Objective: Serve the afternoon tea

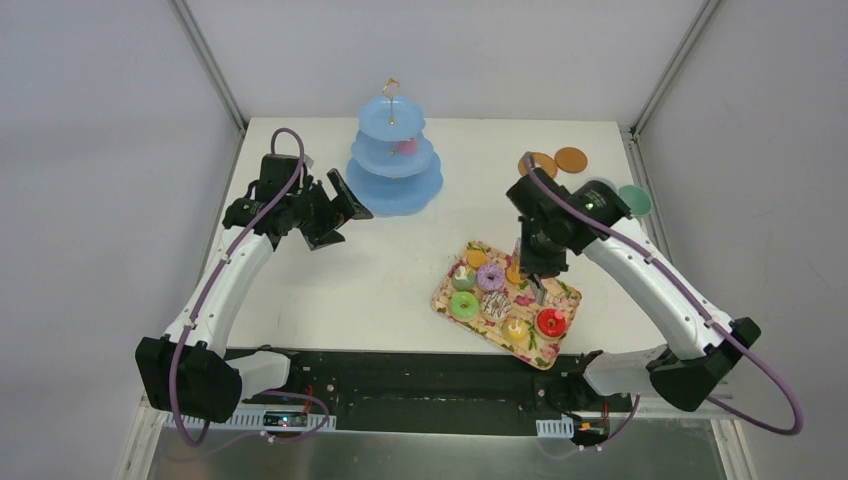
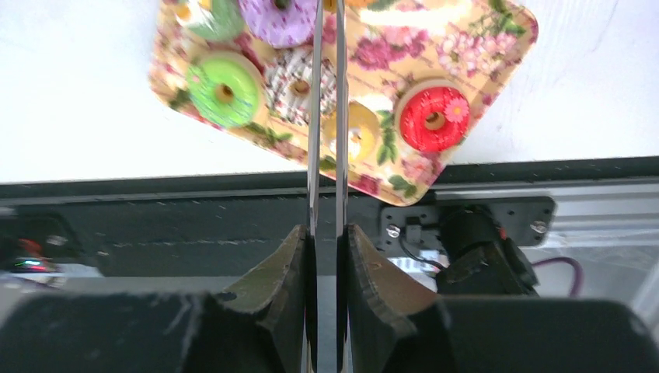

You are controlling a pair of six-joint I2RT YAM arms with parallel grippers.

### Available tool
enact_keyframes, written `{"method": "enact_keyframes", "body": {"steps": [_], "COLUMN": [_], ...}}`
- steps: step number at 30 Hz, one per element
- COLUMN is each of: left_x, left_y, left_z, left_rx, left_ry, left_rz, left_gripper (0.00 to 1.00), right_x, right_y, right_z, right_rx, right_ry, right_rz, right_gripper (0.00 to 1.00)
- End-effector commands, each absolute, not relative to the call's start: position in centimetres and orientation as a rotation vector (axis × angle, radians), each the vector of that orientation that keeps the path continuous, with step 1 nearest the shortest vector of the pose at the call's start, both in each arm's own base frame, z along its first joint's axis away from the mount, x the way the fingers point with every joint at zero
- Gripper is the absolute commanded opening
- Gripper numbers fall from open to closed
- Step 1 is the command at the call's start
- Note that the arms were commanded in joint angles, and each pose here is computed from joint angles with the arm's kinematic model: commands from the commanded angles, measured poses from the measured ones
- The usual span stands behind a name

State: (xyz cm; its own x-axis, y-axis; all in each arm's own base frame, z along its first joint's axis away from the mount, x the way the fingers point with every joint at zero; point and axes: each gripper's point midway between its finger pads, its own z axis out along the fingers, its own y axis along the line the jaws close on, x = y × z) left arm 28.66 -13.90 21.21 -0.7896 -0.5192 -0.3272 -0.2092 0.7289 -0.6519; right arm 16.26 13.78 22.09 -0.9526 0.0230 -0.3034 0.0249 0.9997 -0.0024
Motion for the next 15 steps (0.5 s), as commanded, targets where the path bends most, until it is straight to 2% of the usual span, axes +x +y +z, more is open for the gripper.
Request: {"method": "enact_keyframes", "body": {"steps": [1,5,10,15], "left_x": [28.9,28.9,28.5,27.8], "left_y": [-14.0,-13.9,-13.6,-13.3], "left_z": [22.5,22.9,23.3,23.8], "left_rx": [-0.52,-0.509,-0.496,-0.495], "left_ry": [2.416,2.417,2.416,2.405], "left_rz": [-0.837,-0.827,-0.807,-0.796], "left_gripper": [0.91,0.91,0.91,0.91], "right_x": [19.5,24.4,32.3,39.5], "right_y": [14.9,18.5,20.9,21.8], "right_z": [26.5,31.3,37.2,39.9], "right_rx": [0.193,0.283,0.422,0.332], "right_ry": [2.694,2.525,2.219,1.985], "right_rz": [0.356,0.878,1.329,1.406], "right_gripper": [0.04,0.04,0.02,0.02]}}
